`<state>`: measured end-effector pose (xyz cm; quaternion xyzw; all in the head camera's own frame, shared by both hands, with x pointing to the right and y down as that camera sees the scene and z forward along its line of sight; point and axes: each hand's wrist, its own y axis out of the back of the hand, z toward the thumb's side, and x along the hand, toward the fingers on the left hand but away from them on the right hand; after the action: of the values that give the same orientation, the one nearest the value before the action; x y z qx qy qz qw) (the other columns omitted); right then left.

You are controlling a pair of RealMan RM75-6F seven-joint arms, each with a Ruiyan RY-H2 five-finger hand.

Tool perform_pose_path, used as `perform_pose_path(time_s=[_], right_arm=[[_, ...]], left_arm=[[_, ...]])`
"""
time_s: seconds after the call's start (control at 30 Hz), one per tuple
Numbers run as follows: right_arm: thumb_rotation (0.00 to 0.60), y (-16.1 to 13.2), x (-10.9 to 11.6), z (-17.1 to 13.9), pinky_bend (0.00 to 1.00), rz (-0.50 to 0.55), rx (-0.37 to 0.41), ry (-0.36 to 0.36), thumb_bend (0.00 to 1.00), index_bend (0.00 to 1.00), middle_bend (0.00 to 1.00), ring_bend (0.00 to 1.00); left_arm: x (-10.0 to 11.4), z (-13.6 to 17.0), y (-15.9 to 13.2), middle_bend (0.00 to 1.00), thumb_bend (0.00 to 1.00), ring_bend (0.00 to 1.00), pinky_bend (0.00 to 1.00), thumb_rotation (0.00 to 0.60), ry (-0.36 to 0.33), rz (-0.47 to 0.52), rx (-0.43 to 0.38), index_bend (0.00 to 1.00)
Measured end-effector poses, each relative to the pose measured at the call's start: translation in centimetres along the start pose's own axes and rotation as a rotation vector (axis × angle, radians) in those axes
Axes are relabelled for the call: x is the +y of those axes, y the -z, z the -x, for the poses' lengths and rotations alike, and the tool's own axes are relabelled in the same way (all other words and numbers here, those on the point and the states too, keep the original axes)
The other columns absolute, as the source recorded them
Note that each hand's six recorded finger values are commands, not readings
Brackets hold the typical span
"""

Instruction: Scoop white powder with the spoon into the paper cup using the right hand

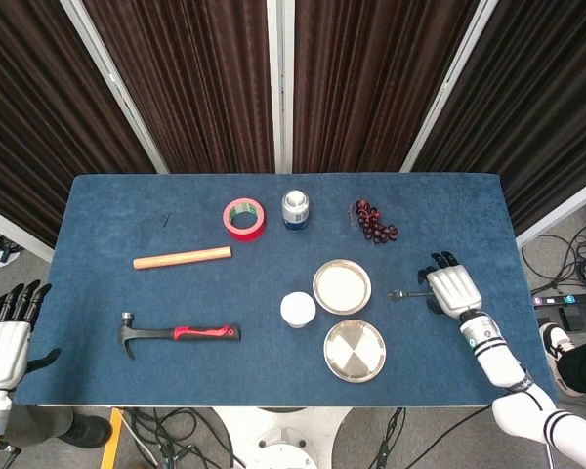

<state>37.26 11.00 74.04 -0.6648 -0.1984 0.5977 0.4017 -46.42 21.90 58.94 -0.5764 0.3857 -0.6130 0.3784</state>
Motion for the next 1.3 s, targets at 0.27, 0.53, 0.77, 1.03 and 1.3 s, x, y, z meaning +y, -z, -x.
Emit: perform_pose_path(time_s=[0.27, 0.53, 0.77, 1.03, 1.3], right_arm=[[0.600, -0.4, -1.0, 1.3, 0.15, 0.011, -0.001, 0.010, 0.19, 0.50, 0.48, 0.18], [0.600, -0.7, -1.6, 1.6, 0.15, 0.003, 0.005, -0.009, 0.24, 0.51, 0.50, 0.20], [0.600, -0.8, -2.0, 1.8, 0.15, 0.002, 0.006, -0.021, 0.26, 0.52, 0.52, 0.21], [0.600, -1.1, -2.1, 2.0, 0.15, -0.001, 0.011, -0.032, 0.27, 0.53, 0.53, 0.22], [0.600, -1.1, -2.3, 2.0, 0.16, -0.007, 0.008, -0.040, 0.30, 0.58, 0.56, 0.25]], left_arm=[[-0.1, -0.2, 0.0, 0.18, 0.02, 0.04, 0.13, 0.600, 0.007, 0.003, 0.005, 0.13], [-0.4, -0.1, 0.1, 0.18, 0.02, 0.04, 0.13, 0.600, 0.009, 0.007, 0.008, 0.13], [-0.6, -0.1, 0.2, 0.18, 0.02, 0.04, 0.12, 0.600, 0.016, 0.010, 0.014, 0.13], [-0.9, -0.1, 0.4, 0.18, 0.02, 0.04, 0.12, 0.600, 0.019, 0.011, 0.016, 0.13], [-0.9, -0.1, 0.5, 0.18, 0.02, 0.04, 0.12, 0.600, 0.018, 0.014, 0.017, 0.13]])
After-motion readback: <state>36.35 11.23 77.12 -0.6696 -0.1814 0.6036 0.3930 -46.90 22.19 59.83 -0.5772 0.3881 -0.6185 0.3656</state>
